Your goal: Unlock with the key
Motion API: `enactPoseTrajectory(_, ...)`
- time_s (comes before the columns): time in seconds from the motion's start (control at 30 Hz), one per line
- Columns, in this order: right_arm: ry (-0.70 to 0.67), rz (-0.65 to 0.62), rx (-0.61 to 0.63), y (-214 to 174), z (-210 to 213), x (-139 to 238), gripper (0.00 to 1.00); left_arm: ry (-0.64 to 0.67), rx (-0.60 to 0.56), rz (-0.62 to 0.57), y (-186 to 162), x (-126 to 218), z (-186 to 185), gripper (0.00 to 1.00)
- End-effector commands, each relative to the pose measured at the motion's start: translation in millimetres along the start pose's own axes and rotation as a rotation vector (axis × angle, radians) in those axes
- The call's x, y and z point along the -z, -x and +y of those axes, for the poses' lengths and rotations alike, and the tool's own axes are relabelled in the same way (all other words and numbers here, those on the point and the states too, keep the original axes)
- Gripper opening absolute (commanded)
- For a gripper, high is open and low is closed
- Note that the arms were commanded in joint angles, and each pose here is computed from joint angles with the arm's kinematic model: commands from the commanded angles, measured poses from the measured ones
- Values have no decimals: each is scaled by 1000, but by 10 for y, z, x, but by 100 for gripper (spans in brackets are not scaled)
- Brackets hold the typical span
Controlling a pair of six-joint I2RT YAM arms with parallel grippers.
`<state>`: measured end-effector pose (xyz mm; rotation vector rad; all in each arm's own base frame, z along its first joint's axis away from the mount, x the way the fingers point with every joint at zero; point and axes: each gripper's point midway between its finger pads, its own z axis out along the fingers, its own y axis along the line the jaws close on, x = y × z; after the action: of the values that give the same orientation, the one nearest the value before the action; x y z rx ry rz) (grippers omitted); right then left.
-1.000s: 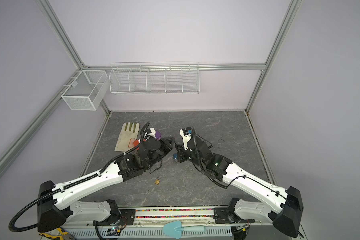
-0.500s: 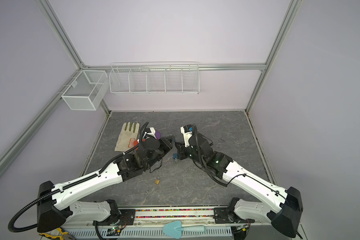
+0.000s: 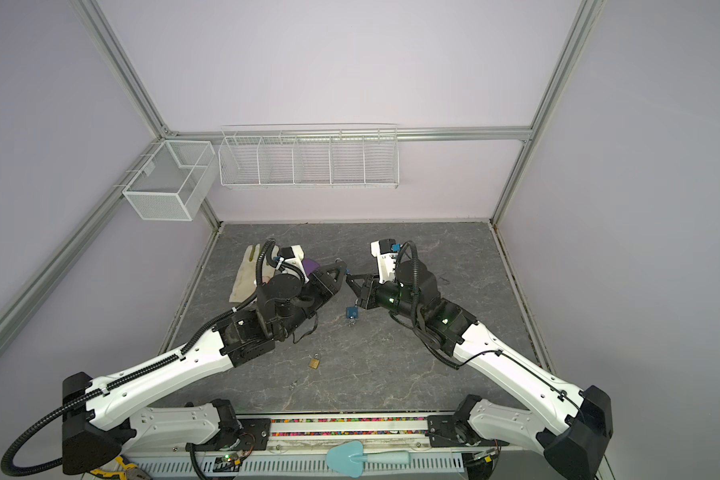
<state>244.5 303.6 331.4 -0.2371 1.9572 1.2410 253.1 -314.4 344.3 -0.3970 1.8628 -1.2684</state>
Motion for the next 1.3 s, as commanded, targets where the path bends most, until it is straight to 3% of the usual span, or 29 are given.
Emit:
enactPoseTrajectory(0.0,310,-85,1,272,710,194,6,-74,-28,205,-475,21,12,0)
enactPoseTrajectory(0.2,366,-89,-14,295,810,243,6,-120,-58,202,-394,70,-49,0)
enactPoseTrajectory(0.43,224,-72,57,195,539,208,6,-179,-93,156,-227,179,-211,0)
enactPoseTrajectory(0.67,279,-37,71,130,633,240,6,-234,-160,131,-53,265,-288,11)
enactPoseTrajectory(1.0,294,-7,104,92,683,286,6,-385,-146,138,14,298,-393,12)
enactPoseTrajectory(1.27,258,10,130,78,635,279,6,-423,-114,170,12,272,-407,18)
